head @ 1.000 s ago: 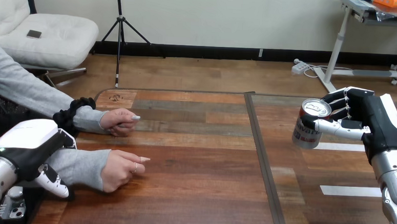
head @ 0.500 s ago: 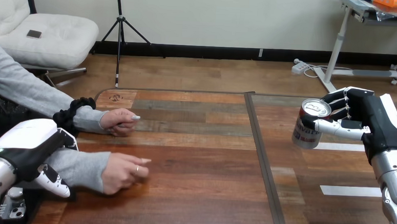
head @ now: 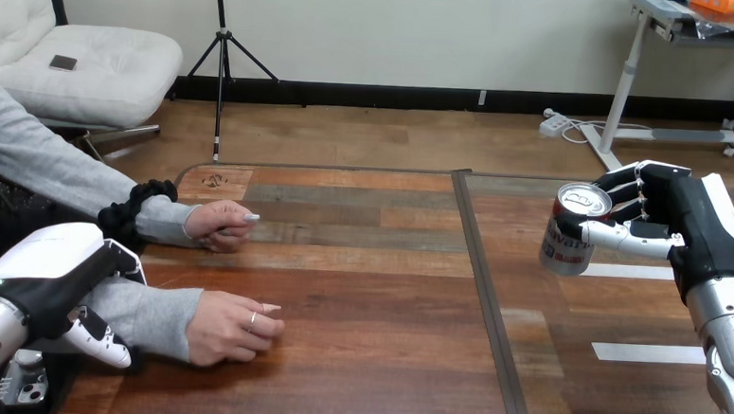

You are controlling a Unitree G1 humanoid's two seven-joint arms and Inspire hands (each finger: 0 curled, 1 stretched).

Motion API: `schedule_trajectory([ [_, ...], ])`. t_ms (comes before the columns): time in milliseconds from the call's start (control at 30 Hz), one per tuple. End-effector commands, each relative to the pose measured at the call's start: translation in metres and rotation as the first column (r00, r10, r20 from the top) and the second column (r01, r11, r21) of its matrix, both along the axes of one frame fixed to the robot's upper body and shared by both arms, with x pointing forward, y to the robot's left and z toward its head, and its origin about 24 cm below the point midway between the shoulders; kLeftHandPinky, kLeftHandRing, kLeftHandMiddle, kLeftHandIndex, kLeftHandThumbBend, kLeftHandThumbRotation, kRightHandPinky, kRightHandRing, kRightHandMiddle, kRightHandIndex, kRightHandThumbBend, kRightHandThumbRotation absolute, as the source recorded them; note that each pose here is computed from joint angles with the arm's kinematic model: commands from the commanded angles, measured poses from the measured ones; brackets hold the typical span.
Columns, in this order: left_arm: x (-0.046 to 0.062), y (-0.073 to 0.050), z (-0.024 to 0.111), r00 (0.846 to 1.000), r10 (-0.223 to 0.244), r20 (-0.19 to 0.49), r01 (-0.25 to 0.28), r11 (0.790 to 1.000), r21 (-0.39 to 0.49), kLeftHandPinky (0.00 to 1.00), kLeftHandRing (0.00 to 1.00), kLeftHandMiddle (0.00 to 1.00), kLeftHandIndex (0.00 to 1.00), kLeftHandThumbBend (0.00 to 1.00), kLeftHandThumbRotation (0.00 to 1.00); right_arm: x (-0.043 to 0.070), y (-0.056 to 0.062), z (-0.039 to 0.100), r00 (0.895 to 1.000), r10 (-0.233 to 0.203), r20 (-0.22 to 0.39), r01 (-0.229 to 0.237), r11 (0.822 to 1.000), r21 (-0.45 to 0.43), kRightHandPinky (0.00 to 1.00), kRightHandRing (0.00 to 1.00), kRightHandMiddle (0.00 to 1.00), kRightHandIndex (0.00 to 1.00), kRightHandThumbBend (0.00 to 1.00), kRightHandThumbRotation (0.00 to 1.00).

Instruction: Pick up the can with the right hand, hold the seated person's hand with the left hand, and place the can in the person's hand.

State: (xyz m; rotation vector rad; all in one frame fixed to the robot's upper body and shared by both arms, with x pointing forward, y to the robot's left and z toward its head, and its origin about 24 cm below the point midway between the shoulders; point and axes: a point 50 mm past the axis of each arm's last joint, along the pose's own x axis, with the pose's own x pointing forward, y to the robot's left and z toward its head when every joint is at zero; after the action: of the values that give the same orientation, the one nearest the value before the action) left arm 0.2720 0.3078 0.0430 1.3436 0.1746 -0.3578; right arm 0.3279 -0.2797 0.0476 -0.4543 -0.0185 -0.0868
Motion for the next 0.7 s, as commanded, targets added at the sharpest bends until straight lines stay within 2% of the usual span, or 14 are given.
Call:
schedule_trajectory([
  [0,0.015,0.000,0.043,0.985,-0.025,0.169,0.029,0.999,-0.024,0.18,0.24,0.31,0.48,0.92,0.00,0.023,0.007,0.050,0.981,0.028,0.192,-0.027,1.000,-0.009,0.33,0.36,0.41,0.45,0.70,0.00],
  [200,0.015,-0.001,0.049,0.980,-0.049,0.193,0.050,0.999,-0.003,0.18,0.24,0.31,0.47,0.92,0.00,0.024,0.006,0.050,0.982,0.021,0.186,-0.020,1.000,-0.005,0.32,0.36,0.41,0.44,0.71,0.00],
  [667,0.016,-0.002,0.059,0.977,-0.044,0.209,0.044,0.999,0.009,0.18,0.23,0.31,0.48,0.89,0.00,0.024,0.007,0.050,0.981,0.028,0.191,-0.028,1.000,-0.005,0.33,0.36,0.41,0.45,0.71,0.00],
])
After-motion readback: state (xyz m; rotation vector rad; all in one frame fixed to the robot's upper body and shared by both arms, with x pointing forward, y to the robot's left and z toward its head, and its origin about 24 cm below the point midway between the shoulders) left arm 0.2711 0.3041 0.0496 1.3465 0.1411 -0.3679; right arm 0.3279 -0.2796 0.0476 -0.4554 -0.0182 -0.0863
